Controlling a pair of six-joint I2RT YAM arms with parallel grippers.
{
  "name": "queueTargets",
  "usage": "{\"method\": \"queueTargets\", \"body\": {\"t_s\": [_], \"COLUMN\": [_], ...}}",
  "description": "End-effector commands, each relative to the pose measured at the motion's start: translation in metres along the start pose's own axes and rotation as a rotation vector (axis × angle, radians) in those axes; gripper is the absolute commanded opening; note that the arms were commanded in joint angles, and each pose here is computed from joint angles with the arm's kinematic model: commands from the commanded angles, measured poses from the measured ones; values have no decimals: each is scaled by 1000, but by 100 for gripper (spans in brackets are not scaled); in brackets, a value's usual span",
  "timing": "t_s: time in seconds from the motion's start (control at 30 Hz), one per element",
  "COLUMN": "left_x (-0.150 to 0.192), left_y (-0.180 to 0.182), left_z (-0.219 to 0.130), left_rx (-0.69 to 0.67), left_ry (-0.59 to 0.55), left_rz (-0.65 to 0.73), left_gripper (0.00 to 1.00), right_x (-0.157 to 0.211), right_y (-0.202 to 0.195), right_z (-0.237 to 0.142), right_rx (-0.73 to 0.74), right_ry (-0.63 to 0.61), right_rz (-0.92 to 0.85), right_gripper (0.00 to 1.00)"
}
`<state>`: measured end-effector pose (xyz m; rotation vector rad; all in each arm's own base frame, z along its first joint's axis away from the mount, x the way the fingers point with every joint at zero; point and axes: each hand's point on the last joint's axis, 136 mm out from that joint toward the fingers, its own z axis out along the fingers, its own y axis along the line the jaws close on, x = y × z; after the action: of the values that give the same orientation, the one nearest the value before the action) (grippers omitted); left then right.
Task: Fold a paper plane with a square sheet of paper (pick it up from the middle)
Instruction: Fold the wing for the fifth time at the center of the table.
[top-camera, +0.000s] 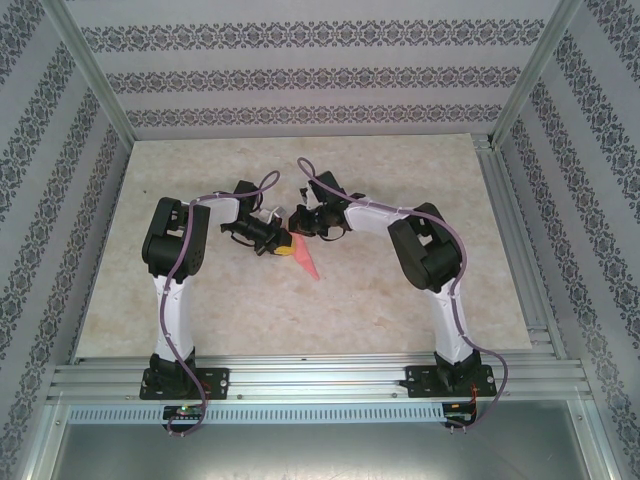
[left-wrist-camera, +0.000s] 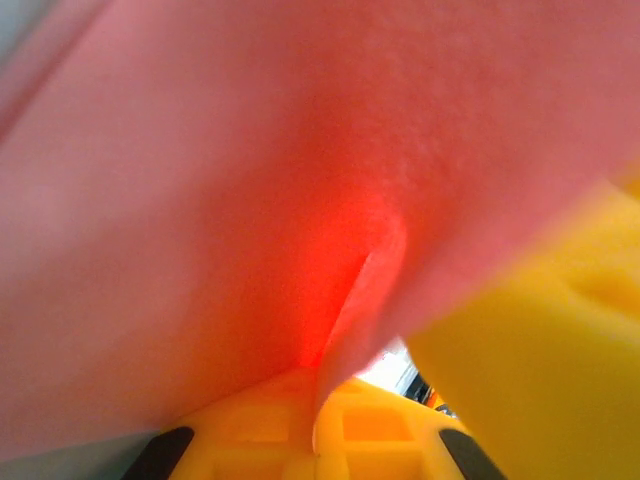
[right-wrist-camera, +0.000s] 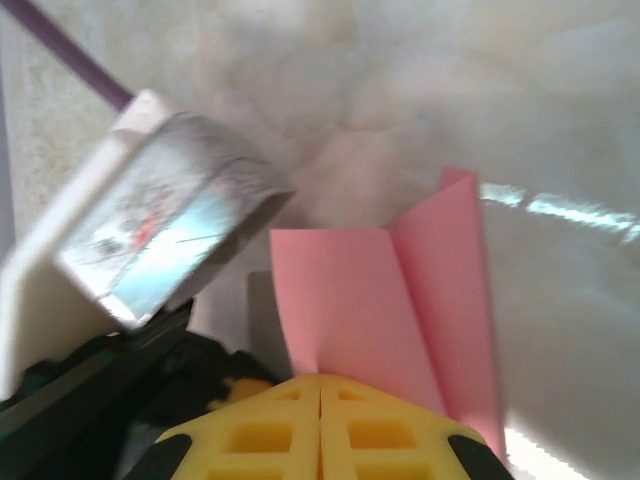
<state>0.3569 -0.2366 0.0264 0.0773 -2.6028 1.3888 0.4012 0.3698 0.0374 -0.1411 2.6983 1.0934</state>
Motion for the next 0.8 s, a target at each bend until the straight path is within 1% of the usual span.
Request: {"method": "queueTargets", "body": {"t_s": [0.0,0.1,0.2,0.3,0.43,0.5,0.6,0.77], "left_x": [-4,-4,-4,-4,-4,-5,-6,-7], "left_y": [18,19,19,20,18,17,15,13], "left_z": [4,5,5,4,2,2,2,0], "left_rx": [-33,-37,-39,-42,-42,-38,-26,-18], "left_ry": [4,4,6,5,-2,-4,-8,-12], "left_rz": [-3,-4,-7,-9,-7,-5,-7,-4], "left_gripper": [7,7,7,8,9,11,12,12], "right_x": [7,9,6,-4,-11,-8,6,40], "right_y": [-35,-39,-30,-20,0,10,14,9], "right_z": [14,19,14,0,-29,-44,-57,-53], "right_rx": [75,55,34,34,21,3,6,-18], "right_ry": [16,34,27,5,-51,-66,-77,-23], "right_rz": [60,76,65,41,4,-10,-27,0], "right_gripper": [7,8,8,10,11,11,13,11]}}
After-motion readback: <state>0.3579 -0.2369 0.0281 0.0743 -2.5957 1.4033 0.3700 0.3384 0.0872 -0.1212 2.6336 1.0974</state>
